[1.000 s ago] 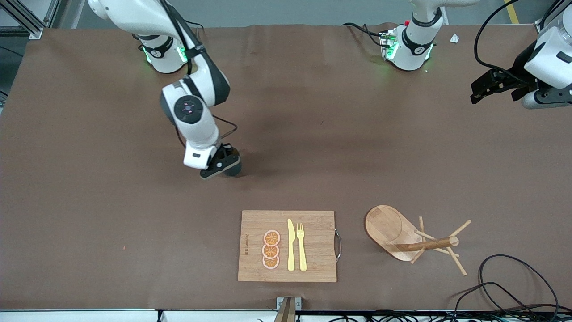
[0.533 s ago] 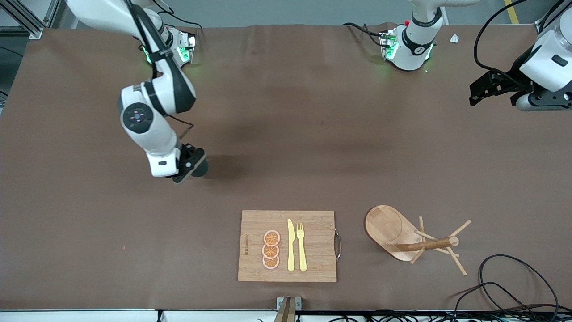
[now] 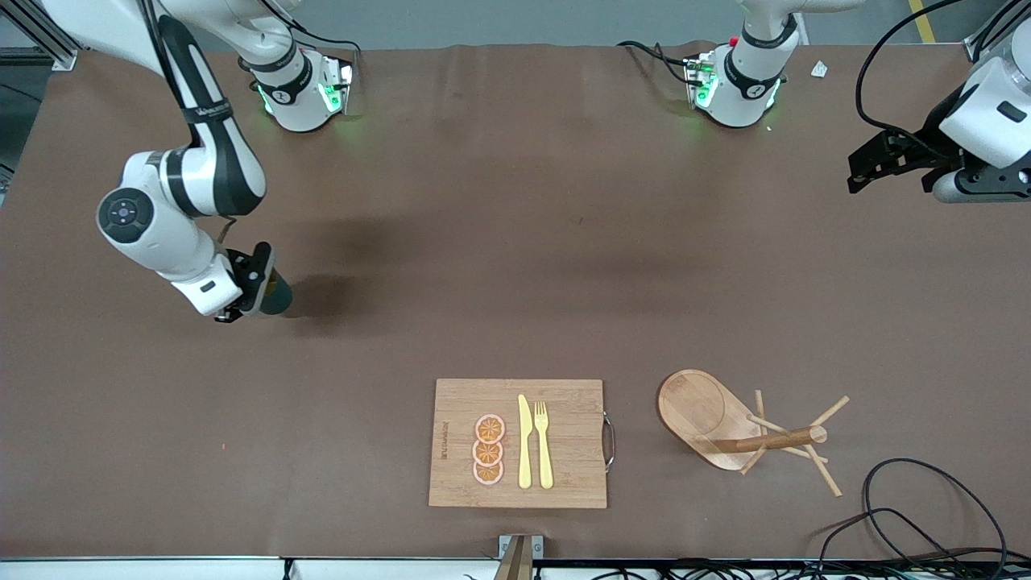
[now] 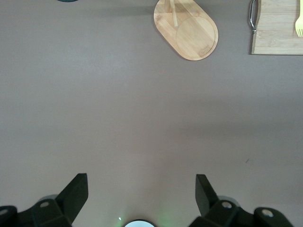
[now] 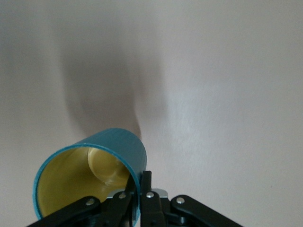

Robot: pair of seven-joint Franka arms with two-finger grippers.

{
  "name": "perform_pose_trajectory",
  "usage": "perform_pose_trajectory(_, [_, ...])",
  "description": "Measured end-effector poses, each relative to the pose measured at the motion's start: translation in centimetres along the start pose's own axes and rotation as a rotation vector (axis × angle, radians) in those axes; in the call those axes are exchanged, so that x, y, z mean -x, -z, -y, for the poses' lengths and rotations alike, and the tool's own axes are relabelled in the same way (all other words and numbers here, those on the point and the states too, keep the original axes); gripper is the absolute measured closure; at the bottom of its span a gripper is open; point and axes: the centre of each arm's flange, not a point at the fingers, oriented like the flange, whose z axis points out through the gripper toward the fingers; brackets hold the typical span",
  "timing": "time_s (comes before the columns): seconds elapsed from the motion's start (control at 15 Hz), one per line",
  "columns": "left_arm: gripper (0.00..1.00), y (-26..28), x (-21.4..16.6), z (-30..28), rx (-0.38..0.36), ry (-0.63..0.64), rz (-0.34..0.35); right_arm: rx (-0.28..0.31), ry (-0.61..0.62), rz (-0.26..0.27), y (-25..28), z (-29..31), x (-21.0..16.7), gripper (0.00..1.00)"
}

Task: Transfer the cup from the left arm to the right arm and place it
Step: 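Carry the teal mug with the right gripper away from the stand, then lower the teal mug onto the table and open the right gripper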

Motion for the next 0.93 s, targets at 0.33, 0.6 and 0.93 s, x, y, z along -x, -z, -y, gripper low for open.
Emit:
perform_pose_trajectory(0.33, [0.0, 0.0, -0.1, 0.4, 0.001, 0.008, -0.002, 0.018, 0.056, -0.004, -2.4, 1.7, 3.8, 0.95])
perform_pose_trajectory(0.6, [0.0, 0.0, -0.1, 0.4, 0.001, 0.008, -0.002, 0.006, 0.044, -0.004, -3.5, 2.7, 5.8, 0.95])
perform_pose_trajectory(0.93, [0.0, 0.1, -0.2, 0.5, 0.001, 0.009, -0.008, -0.001, 0.031, -0.007, -3.8, 3.0, 7.9, 0.95])
